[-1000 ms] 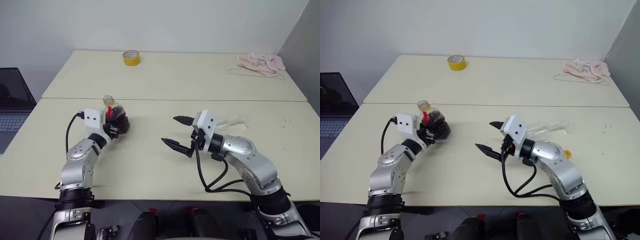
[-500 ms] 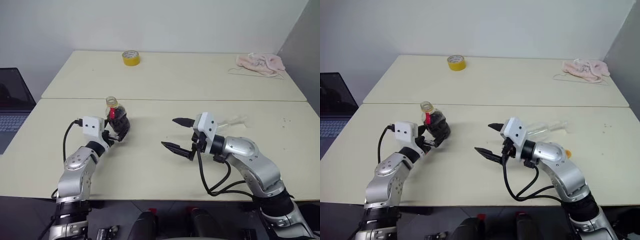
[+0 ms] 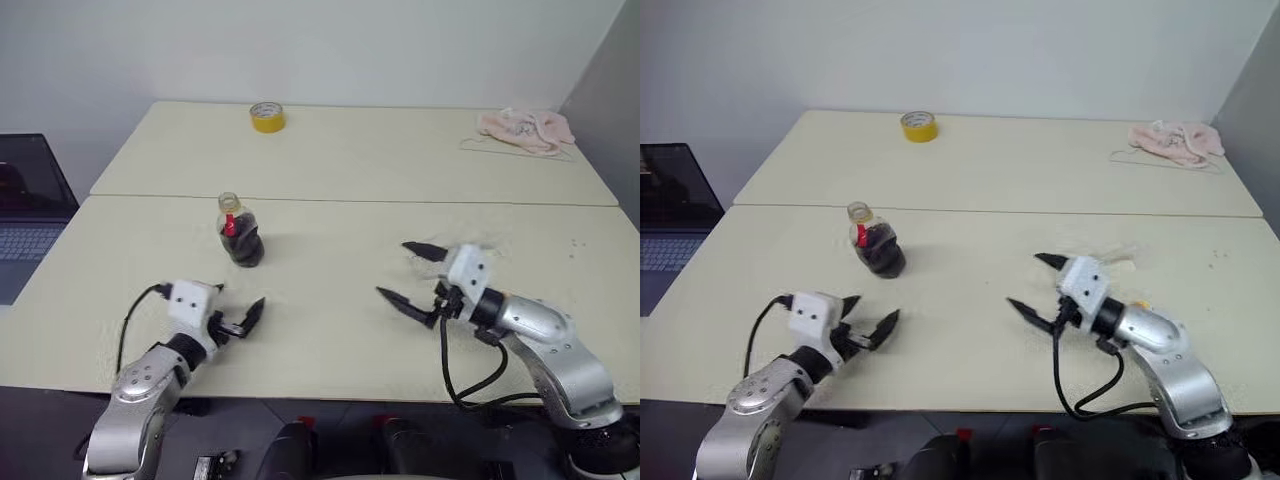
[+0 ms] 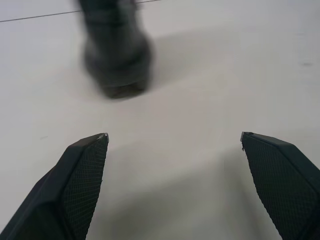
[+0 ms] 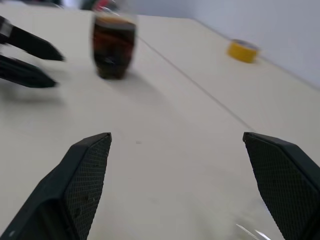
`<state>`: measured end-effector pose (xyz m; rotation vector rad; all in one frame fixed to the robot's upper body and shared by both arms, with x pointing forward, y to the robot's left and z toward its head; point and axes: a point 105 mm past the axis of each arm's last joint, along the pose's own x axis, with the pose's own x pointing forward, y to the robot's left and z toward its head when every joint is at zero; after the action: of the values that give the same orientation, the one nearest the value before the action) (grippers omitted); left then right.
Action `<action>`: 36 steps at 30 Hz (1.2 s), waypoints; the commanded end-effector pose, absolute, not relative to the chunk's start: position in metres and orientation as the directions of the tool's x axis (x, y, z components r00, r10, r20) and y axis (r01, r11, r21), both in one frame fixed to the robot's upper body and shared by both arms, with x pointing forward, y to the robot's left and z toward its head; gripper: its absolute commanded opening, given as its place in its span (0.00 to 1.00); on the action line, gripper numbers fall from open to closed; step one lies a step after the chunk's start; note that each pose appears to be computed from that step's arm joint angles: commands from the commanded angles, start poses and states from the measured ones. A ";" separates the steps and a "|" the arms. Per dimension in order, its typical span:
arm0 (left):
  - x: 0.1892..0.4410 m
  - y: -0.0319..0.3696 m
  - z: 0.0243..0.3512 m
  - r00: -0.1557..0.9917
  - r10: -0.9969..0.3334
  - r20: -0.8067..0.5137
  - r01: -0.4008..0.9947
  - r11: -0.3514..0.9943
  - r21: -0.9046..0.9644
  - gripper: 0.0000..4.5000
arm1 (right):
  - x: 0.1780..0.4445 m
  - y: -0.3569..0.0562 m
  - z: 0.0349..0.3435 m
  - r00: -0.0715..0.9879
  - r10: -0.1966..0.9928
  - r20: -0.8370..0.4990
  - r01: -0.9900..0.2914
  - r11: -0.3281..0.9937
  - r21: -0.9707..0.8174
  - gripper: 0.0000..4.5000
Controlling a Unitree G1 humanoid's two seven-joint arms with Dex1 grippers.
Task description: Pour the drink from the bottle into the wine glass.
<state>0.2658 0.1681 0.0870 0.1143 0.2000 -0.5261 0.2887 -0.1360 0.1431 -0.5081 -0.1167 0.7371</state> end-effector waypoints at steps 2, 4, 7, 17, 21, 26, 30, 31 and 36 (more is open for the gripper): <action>0.266 0.122 0.113 0.734 -0.660 -0.162 0.674 0.737 0.053 1.00 | 0.294 -0.174 0.135 0.841 0.537 -0.056 -0.442 0.626 -0.643 1.00; 0.270 0.108 0.119 0.688 -0.709 -0.152 0.723 0.689 0.056 1.00 | 0.290 -0.186 0.122 0.860 0.501 -0.094 -0.427 0.607 -0.670 1.00; 0.276 0.093 0.127 0.634 -0.761 -0.138 0.772 0.633 0.059 1.00 | 0.289 -0.201 0.113 0.886 0.448 -0.116 -0.385 0.576 -0.721 1.00; 0.286 0.070 0.140 0.557 -0.821 -0.124 0.830 0.549 0.097 1.00 | 0.322 -0.237 0.122 0.970 0.235 -0.065 -0.158 0.400 -0.903 1.00; 0.287 0.068 0.140 0.550 -0.826 -0.128 0.835 0.539 0.108 1.00 | 0.334 -0.238 0.125 0.976 0.211 -0.048 -0.118 0.331 -0.936 1.00; 0.286 0.064 0.140 0.542 -0.831 -0.129 0.840 0.530 0.116 1.00 | 0.346 -0.241 0.120 0.984 0.167 -0.065 -0.107 0.255 -0.961 1.00; 0.287 0.063 0.140 0.542 -0.831 -0.127 0.840 0.530 0.119 1.00 | 0.352 -0.240 0.118 0.983 0.167 -0.074 -0.108 0.210 -0.972 1.00; 0.287 0.063 0.141 0.542 -0.831 -0.127 0.840 0.529 0.119 1.00 | 0.354 -0.240 0.118 0.983 0.168 -0.075 -0.109 0.204 -0.973 1.00; 0.288 0.060 0.141 0.537 -0.834 -0.125 0.843 0.524 0.120 1.00 | 0.366 -0.235 0.118 0.980 0.188 -0.068 -0.095 0.138 -0.986 1.00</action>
<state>0.2870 0.0642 0.1308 0.1609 0.1009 -0.9932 0.3615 -0.2370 0.1076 -1.3805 -0.0286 0.2205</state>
